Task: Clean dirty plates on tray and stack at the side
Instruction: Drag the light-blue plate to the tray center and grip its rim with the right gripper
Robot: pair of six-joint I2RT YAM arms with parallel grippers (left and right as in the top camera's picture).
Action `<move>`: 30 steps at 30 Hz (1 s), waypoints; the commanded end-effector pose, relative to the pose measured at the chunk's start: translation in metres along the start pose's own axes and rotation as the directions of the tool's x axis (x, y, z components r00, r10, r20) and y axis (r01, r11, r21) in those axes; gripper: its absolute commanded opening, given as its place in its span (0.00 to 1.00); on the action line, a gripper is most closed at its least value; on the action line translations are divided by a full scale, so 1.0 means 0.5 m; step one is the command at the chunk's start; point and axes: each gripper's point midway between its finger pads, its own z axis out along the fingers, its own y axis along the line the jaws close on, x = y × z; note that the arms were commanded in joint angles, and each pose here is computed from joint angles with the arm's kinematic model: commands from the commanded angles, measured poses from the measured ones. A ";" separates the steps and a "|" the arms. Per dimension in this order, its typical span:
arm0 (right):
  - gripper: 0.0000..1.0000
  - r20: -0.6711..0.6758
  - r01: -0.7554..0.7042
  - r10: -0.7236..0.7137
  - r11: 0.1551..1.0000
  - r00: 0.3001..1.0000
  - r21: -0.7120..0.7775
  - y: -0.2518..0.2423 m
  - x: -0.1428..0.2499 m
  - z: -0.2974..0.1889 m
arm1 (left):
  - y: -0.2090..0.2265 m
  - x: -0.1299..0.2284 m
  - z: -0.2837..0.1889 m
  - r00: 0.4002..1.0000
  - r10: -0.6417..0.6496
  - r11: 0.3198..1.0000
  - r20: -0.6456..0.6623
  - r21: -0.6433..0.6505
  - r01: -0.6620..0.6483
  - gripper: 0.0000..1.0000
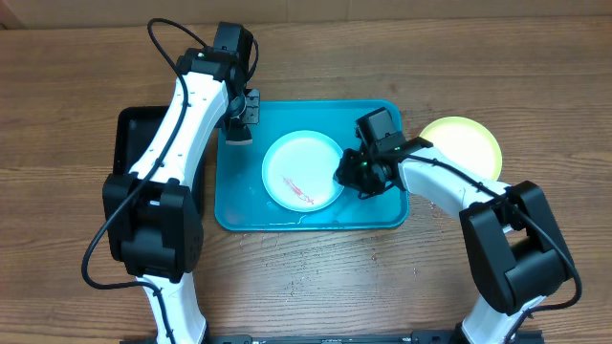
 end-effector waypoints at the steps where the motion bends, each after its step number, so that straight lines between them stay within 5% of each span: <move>1: 0.48 0.038 0.147 -0.147 0.989 0.988 0.001 0.016 -0.039 -0.026 | -0.003 -0.007 -0.001 1.000 -0.018 1.000 0.010 0.007 0.018 0.04; 8: 0.48 0.116 0.401 -0.408 0.912 0.905 0.084 0.046 -0.119 -0.050 | -0.006 -0.019 -0.001 0.999 -0.028 1.000 0.033 0.013 0.027 0.04; 13: 0.46 0.077 0.457 -0.467 0.882 0.881 0.116 0.038 -0.146 -0.004 | -0.006 -0.019 -0.002 0.998 -0.047 0.999 0.033 0.014 0.046 0.04; 21: 0.26 0.050 0.448 -0.458 0.883 0.887 0.136 0.017 -0.146 0.020 | -0.006 -0.020 -0.002 0.998 -0.047 0.999 0.035 0.014 0.046 0.04; 24: 0.04 0.043 0.412 -0.421 0.901 0.906 0.133 0.021 -0.136 0.023 | -0.007 -0.020 -0.001 0.998 -0.047 0.999 0.036 0.015 0.047 0.04; 30: 0.04 0.008 0.134 -0.137 0.980 0.991 0.149 0.014 -0.091 0.030 | -0.011 -0.019 -0.001 0.998 -0.047 0.999 0.032 0.026 0.046 0.04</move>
